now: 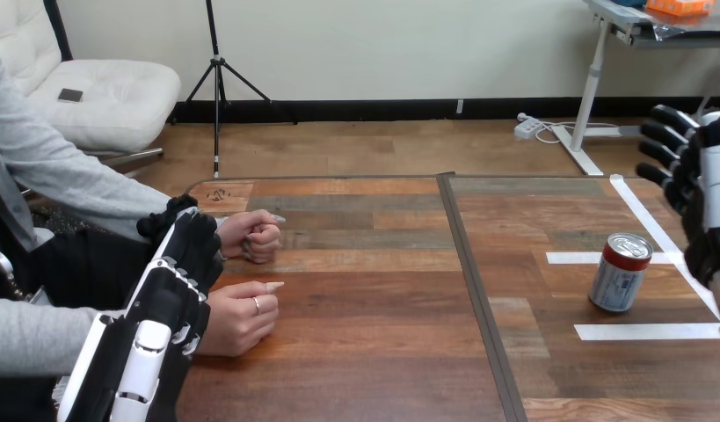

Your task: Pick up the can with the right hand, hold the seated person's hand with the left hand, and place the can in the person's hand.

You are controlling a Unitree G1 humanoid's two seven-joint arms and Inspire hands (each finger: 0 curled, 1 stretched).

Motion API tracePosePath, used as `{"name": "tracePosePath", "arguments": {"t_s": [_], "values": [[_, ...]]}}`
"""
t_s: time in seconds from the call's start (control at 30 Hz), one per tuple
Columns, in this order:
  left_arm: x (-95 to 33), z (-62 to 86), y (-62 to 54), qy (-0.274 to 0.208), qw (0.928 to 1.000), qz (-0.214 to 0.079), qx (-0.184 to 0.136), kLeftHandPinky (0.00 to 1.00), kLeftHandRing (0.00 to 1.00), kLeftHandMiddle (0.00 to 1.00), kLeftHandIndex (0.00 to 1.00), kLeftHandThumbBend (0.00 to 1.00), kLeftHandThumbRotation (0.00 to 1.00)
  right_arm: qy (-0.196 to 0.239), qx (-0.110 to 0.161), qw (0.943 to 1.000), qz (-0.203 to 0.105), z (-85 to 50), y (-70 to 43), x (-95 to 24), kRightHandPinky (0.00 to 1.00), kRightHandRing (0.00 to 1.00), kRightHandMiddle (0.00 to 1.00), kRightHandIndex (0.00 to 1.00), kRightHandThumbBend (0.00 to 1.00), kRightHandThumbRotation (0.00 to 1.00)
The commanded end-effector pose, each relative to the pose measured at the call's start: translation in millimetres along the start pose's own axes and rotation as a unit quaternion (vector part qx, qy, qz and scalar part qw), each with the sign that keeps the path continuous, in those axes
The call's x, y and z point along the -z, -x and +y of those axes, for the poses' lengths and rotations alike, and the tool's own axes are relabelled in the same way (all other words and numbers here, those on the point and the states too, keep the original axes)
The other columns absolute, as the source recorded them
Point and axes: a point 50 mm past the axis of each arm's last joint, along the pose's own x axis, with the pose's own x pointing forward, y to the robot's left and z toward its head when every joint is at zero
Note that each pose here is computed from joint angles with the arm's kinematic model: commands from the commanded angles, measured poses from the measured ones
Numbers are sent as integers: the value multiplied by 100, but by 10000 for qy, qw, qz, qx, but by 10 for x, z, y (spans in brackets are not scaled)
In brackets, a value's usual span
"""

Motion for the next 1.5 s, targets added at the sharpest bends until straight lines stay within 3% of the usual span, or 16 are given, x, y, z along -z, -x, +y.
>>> {"name": "tracePosePath", "arguments": {"t_s": [0.0,0.7,1.03,1.47], "values": [[-65,-29,-57,-26,9997,-253,-44,100,100,98,96,43,88,-22,163,9992,-362,-49,-266,-353,87,90,88,87,83,100],[-76,-13,-54,-44,9998,-206,47,100,100,98,97,44,91,-36,412,9990,183,-101,-324,-300,99,100,95,94,81,100],[-84,-8,-52,-77,9998,-158,41,100,99,97,97,47,90,-205,414,9979,446,-95,-339,-261,100,100,99,96,81,100],[-84,-9,-55,-69,9998,-171,67,100,99,97,97,48,89,-79,576,9941,917,-79,-315,-142,100,100,100,98,85,100]]}}
